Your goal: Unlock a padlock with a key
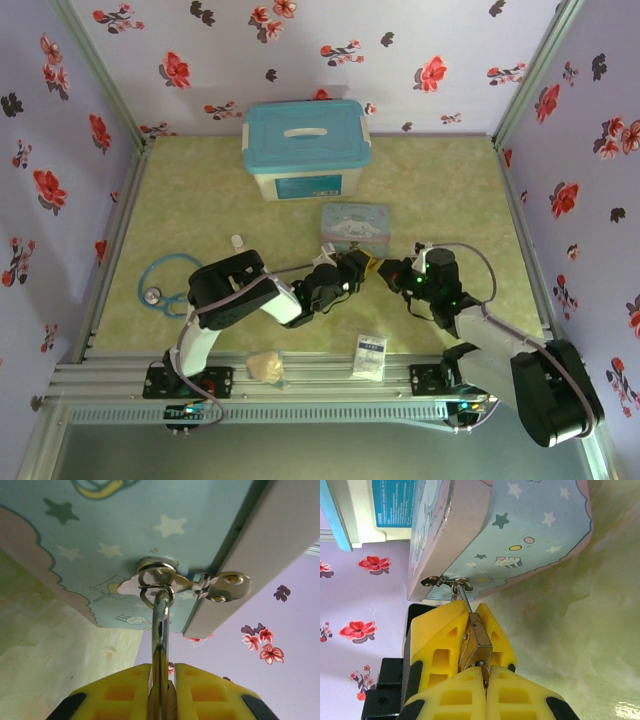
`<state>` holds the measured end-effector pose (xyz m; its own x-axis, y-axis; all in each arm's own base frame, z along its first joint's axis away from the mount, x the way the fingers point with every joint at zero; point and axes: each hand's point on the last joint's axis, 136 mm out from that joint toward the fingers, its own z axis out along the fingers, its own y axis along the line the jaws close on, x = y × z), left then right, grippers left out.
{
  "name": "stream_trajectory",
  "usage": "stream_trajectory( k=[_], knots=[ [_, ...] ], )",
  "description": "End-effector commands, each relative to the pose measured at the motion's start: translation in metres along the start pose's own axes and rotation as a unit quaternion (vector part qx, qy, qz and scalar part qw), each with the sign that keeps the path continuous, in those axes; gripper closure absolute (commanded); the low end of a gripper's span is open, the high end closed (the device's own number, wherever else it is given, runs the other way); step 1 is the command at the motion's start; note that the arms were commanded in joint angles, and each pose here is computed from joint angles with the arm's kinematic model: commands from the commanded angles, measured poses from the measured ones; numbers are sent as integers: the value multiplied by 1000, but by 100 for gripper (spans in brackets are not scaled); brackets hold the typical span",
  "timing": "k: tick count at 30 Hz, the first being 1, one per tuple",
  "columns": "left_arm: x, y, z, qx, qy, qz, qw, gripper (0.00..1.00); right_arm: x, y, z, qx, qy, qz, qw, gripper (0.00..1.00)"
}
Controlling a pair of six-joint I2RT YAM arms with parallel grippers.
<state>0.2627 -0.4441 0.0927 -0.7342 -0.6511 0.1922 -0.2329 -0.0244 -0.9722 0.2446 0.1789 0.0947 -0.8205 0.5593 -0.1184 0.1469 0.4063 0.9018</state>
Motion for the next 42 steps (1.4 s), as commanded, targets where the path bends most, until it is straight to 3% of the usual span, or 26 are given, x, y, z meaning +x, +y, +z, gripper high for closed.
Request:
stream_trajectory(
  k=[1, 4, 7, 13, 20, 25, 30, 35, 39, 42],
  knots=[
    [64, -46, -6, 58, 113, -4, 992, 100, -15, 44, 0, -61, -28, -51, 996, 96],
    [55, -37, -8, 49, 98, 0, 994, 100, -12, 43, 0, -56, -21, -50, 997, 70],
    [33, -23, -10, 29, 71, 22, 997, 100, -12, 33, -5, -25, -27, -53, 998, 64],
    [19, -13, -9, 20, 61, 16, 998, 100, -6, 15, -10, 21, -18, -66, 997, 67],
    [18, -14, -11, 21, 59, 21, 998, 100, 3, 3, -15, 56, -1, -116, 992, 79],
    [17, -17, -11, 23, 58, 23, 998, 100, 20, -9, -19, 135, 40, -210, 968, 80],
    [17, -24, -14, 30, 59, 28, 997, 100, 9, -19, -28, 202, 30, -248, 947, 79],
    [18, -30, -21, 26, 67, 68, 995, 100, -5, -5, -32, 212, 9, -295, 932, 72],
    [13, -22, -25, 12, 68, 63, 996, 100, -1, 3, -26, 207, 24, -341, 917, 79],
    [10, -17, -28, 10, 67, 60, 996, 100, 9, 10, -20, 202, 33, -408, 890, 78]
  ],
)
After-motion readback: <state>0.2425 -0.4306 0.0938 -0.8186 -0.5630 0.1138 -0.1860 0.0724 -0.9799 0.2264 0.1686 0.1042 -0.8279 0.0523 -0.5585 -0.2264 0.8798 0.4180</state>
